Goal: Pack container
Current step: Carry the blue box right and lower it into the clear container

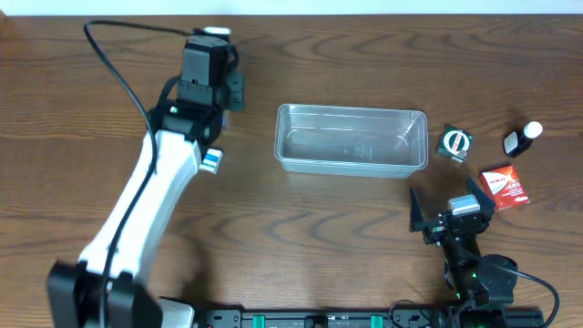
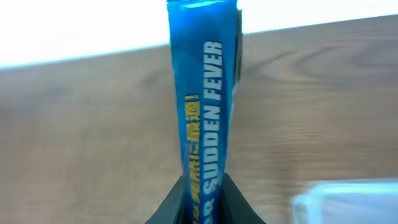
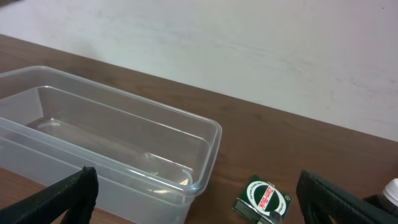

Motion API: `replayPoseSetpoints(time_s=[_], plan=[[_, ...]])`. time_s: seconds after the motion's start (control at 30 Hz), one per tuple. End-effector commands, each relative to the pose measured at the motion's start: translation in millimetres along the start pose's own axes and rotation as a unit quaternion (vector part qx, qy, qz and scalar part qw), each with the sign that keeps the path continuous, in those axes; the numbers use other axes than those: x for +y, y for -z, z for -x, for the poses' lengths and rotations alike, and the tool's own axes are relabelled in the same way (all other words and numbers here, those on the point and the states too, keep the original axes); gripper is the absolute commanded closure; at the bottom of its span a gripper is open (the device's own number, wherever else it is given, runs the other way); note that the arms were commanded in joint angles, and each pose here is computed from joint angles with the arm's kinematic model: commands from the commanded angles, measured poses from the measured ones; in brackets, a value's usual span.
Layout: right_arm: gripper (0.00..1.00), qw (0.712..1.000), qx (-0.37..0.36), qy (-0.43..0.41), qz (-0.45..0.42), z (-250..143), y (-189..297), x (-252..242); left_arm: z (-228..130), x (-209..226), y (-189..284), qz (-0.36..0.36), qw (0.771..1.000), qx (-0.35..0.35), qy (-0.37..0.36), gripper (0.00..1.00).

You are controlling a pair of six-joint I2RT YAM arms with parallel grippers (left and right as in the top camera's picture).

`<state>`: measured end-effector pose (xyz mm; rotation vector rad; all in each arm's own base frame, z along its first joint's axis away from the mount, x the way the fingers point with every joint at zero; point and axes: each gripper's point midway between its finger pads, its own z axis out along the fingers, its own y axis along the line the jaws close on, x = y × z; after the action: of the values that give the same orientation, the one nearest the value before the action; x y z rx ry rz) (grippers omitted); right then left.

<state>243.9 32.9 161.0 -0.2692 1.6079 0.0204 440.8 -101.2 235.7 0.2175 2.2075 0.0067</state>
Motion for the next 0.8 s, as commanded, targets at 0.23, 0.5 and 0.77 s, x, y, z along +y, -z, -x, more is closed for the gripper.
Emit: replayPoseSetpoints(time_s=[0.23, 0.5, 0.77], plan=[[0.01, 1.000, 0.001, -0.004, 0.003, -1.1, -0.1, 2.0, 10.2, -142.0, 75.2, -0.267, 0.905, -0.110, -0.312, 0.86], [0.01, 1.000, 0.001, -0.004, 0.003, -1.1, -0.1, 2.0, -24.7, -185.1, 79.4, -0.368, 0.846, -0.098, -0.375, 0.86], [0.01, 1.000, 0.001, -0.004, 0.003, -1.0, 0.0, 2.0, -61.5, -195.1, 50.2, -0.387, 0.791, -0.076, -0.467, 0.84]])
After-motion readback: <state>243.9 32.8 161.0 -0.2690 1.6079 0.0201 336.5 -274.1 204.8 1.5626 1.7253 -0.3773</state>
